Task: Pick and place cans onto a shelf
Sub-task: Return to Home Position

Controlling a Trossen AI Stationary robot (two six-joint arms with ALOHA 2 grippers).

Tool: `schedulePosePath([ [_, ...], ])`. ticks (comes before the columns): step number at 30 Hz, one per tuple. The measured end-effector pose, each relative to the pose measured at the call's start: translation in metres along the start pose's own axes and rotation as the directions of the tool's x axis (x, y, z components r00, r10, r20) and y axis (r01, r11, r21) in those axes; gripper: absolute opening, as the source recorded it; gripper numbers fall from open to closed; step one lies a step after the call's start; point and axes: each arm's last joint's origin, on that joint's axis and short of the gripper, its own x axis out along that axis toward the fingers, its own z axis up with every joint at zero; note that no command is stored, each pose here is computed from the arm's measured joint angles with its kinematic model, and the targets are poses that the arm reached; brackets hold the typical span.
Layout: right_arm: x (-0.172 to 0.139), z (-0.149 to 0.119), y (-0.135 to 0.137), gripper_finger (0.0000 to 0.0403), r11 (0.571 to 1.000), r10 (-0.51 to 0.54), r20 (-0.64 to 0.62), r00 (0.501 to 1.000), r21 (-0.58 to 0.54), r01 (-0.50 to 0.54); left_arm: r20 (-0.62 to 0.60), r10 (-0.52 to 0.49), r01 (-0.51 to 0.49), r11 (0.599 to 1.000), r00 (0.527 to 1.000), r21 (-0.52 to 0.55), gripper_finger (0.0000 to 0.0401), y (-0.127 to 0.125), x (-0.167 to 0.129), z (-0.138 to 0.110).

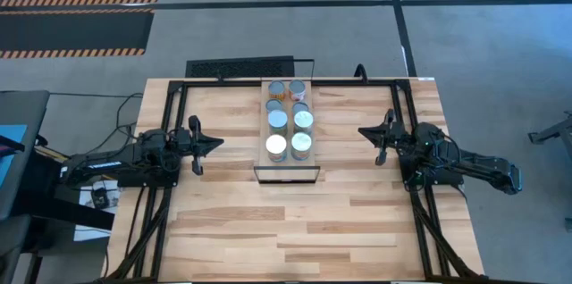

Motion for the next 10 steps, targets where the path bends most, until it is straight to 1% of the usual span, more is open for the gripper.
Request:
schedulePosePath([
  [10, 0.0000, 0.0000, 0.0000, 0.0038, 1.000, 0.000, 0.000, 1.000, 0.000, 0.000, 0.000, 0.000, 0.000, 1.000, 1.000, -0.009, 0.0000, 0.0000, 0.0000, 0.0000],
])
